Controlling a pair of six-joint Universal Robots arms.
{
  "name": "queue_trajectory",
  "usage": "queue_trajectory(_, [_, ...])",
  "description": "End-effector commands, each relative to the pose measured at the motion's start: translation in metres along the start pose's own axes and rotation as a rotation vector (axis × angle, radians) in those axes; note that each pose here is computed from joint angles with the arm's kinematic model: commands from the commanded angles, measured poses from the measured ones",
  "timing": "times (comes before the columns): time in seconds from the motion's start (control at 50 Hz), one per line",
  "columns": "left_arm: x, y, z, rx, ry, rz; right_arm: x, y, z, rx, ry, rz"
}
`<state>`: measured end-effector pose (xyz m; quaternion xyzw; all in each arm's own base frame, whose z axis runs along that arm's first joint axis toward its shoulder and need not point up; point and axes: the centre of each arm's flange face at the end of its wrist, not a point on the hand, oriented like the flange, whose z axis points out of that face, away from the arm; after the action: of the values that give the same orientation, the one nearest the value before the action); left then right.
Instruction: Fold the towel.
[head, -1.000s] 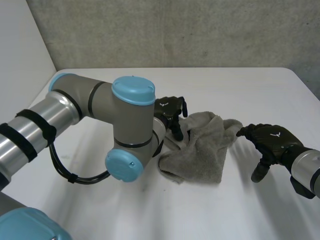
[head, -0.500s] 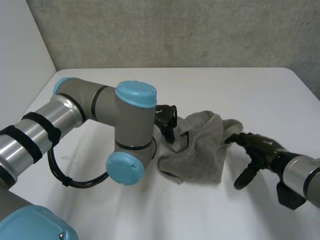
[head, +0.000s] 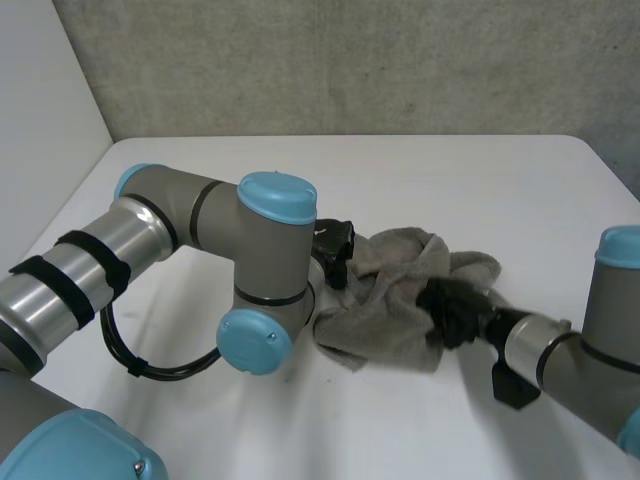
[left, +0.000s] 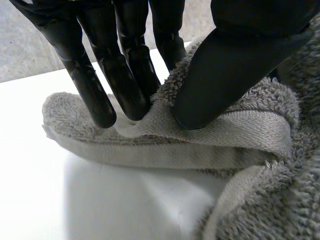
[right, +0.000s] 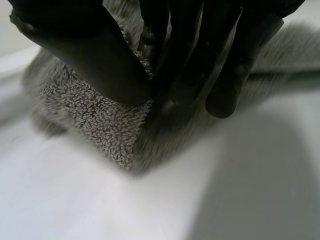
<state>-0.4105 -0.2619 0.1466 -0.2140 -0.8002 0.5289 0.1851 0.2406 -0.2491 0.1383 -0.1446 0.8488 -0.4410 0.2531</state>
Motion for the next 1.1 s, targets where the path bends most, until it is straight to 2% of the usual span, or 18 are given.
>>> queue_trajectory(0.02, [-0.006, -0.029, -0.008, 0.065, -0.017, -0.015, -0.003, -0.053, 0.002, 0.185, 0.001, -0.118])
queue_trajectory(0.04, [-0.01, -0.046, -0.014, 0.104, -0.022, -0.023, -0.003, -0.053, 0.002, 0.186, 0.002, -0.119])
queue_trajectory(0.06, [-0.01, -0.046, -0.014, 0.105, -0.022, -0.024, -0.006, -0.066, -0.001, 0.223, 0.004, -0.19])
queue_trajectory(0.08, [-0.018, -0.061, -0.019, 0.136, -0.038, -0.035, -0.01, -0.077, -0.005, 0.25, 0.011, -0.274])
queue_trajectory(0.1, [-0.032, -0.08, -0.024, 0.177, -0.069, -0.049, -0.01, -0.077, -0.006, 0.25, 0.011, -0.275])
queue_trajectory(0.14, [-0.045, -0.097, -0.03, 0.219, -0.104, -0.063, -0.016, -0.098, -0.015, 0.301, 0.04, -0.452])
queue_trajectory(0.16, [-0.057, -0.113, -0.038, 0.256, -0.139, -0.075, -0.016, -0.098, -0.015, 0.301, 0.041, -0.453])
queue_trajectory(0.18, [-0.057, -0.113, -0.038, 0.256, -0.139, -0.075, -0.019, -0.11, -0.021, 0.334, 0.079, -0.555])
queue_trajectory(0.2, [-0.069, -0.13, -0.049, 0.294, -0.172, -0.087, -0.019, -0.11, -0.021, 0.335, 0.079, -0.556])
queue_trajectory(0.24, [-0.082, -0.144, -0.059, 0.327, -0.199, -0.097, -0.023, -0.135, -0.031, 0.406, 0.17, -0.712])
queue_trajectory(0.32, [-0.103, -0.172, -0.093, 0.388, -0.241, -0.113, -0.027, -0.153, -0.038, 0.471, 0.233, -0.796])
queue_trajectory(0.46, [-0.116, -0.166, -0.126, 0.361, -0.248, -0.113, -0.049, -0.192, -0.058, 0.688, 0.215, -0.886])
queue_trajectory(0.6, [-0.131, -0.133, -0.149, 0.327, -0.249, -0.084, -0.049, -0.183, -0.051, 0.642, 0.157, -0.893])
queue_trajectory(0.68, [-0.137, -0.104, -0.151, 0.305, -0.262, 0.002, -0.045, -0.145, -0.035, 0.424, 0.071, -0.852])
queue_trajectory(0.82, [-0.14, -0.069, -0.146, 0.255, -0.258, 0.118, -0.027, -0.12, -0.013, 0.222, 0.112, -0.836])
queue_trajectory(0.94, [-0.142, -0.052, -0.139, 0.218, -0.253, 0.13, -0.015, -0.117, -0.018, 0.182, 0.25, -0.766])
queue_trajectory(1.02, [-0.146, -0.044, -0.13, 0.195, -0.26, 0.124, -0.018, -0.11, -0.043, 0.186, 0.245, -0.664])
queue_trajectory(1.1, [-0.163, -0.043, -0.124, 0.199, -0.304, 0.111, -0.026, -0.096, -0.06, 0.17, 0.209, -0.637])
